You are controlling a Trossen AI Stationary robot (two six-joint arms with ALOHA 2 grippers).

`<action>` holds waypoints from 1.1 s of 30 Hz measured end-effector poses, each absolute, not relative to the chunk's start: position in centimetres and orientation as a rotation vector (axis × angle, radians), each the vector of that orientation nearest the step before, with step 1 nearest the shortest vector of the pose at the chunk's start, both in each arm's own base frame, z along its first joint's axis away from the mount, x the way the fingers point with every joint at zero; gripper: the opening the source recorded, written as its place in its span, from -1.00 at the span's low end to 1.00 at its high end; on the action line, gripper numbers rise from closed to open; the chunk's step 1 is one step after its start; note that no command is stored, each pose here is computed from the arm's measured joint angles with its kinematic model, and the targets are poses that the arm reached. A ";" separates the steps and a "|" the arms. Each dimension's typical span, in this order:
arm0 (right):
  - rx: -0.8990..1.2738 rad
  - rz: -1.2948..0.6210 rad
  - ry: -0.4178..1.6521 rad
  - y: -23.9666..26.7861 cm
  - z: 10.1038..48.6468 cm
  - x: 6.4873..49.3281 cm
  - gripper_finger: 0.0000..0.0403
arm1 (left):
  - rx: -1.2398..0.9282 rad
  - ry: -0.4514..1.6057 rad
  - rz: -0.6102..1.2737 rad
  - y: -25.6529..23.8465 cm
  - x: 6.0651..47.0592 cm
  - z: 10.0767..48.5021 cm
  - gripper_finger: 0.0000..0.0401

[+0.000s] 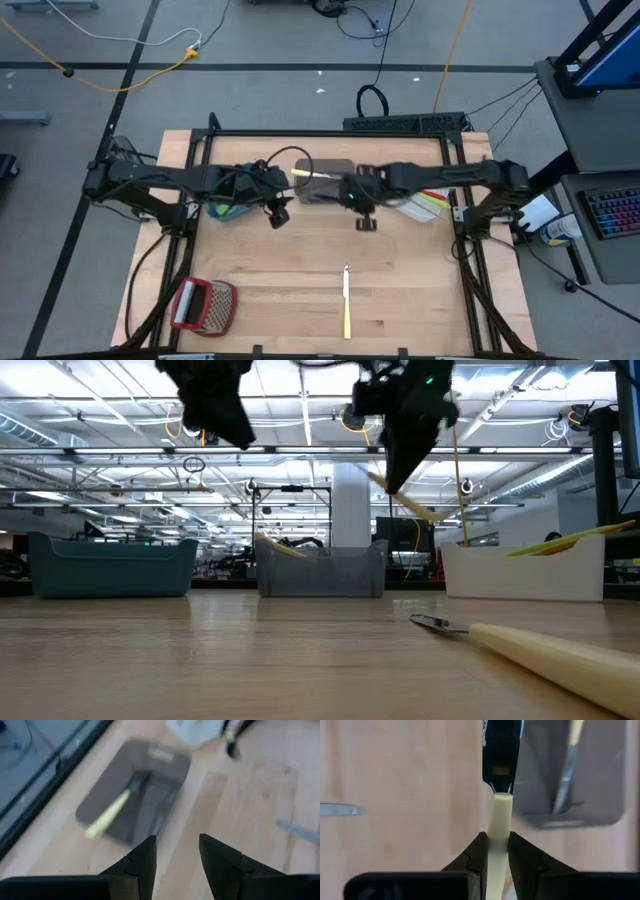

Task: Pick & Place Kitchen Items
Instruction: Put the right yellow table knife into the black bin

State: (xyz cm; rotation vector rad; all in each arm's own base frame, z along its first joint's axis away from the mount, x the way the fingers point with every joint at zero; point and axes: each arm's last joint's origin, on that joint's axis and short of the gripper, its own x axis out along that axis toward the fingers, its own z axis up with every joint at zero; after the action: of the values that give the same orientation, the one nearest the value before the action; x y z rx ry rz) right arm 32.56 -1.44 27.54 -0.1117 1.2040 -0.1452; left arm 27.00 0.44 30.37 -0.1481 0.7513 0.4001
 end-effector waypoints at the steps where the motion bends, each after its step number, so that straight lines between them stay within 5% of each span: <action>1: -0.135 -0.140 1.216 -2.2 27.4 33.1 -0.77 | -0.155 0.766 0.409 0.6 26.6 30.2 -0.24; 15: -0.364 -0.183 1.368 -9.0 23.0 36.2 -0.76 | -0.165 0.747 0.426 0.8 26.1 30.4 -0.24; 33: -0.742 -0.216 1.331 -7.7 22.1 38.5 -0.76 | -0.165 0.749 0.428 0.9 26.1 30.4 -0.24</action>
State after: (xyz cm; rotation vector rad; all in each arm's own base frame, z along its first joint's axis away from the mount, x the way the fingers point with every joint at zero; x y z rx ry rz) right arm 38.51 -7.74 22.07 -0.7415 1.3307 -0.2161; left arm 26.11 0.87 30.38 -0.1650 0.7485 0.4278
